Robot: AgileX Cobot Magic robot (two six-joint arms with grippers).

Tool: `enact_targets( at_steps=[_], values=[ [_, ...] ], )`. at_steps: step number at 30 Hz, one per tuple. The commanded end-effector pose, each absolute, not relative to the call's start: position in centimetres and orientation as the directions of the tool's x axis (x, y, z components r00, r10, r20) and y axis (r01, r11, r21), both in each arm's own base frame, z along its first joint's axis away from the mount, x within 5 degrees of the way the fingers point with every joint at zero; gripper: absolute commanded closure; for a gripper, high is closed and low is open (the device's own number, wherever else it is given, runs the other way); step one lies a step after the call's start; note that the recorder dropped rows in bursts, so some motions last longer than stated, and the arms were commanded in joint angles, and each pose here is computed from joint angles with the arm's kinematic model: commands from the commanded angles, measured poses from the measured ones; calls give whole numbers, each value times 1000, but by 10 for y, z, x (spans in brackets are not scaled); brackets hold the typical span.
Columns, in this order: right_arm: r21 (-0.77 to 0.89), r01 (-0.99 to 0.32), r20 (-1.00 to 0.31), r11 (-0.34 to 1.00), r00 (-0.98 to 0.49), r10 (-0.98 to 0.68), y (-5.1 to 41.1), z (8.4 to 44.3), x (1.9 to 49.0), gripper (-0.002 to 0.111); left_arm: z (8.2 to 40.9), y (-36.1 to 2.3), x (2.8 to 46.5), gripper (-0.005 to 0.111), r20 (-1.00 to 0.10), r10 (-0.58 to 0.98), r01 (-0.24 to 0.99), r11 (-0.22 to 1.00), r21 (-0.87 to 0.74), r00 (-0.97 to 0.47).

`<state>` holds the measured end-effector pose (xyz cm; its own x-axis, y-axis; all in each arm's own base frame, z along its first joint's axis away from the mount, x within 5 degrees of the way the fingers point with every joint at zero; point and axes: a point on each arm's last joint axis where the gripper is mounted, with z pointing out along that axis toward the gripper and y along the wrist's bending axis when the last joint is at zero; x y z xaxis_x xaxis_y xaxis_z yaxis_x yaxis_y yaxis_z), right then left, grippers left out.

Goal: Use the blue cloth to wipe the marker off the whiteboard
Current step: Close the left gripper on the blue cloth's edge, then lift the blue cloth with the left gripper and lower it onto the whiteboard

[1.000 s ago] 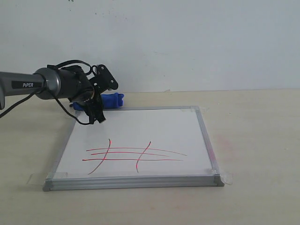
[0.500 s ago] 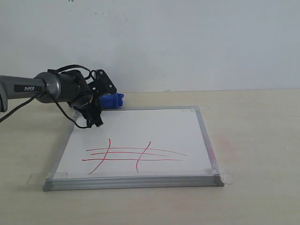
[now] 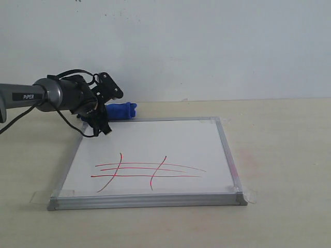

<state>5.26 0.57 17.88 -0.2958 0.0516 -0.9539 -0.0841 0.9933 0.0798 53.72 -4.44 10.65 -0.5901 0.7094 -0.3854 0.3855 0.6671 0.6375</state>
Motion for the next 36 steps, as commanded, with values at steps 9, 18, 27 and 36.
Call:
enact_targets(
  at_steps=[9,18,27,36],
  values=[
    [79,-83,-958,993,-282,52,5,180,53,108,98,-44,538,56,-377,699,392,676,624,-608],
    [79,-83,-958,993,-282,52,5,180,53,108,96,-42,538,103,-352,713,404,658,636,-607],
    [79,-83,-958,993,-282,52,5,180,53,108,188,-41,529,103,-546,537,214,810,545,-643],
    [79,-83,-958,993,-282,52,5,180,53,108,262,-44,460,103,-458,465,292,869,400,-758]
  ],
)
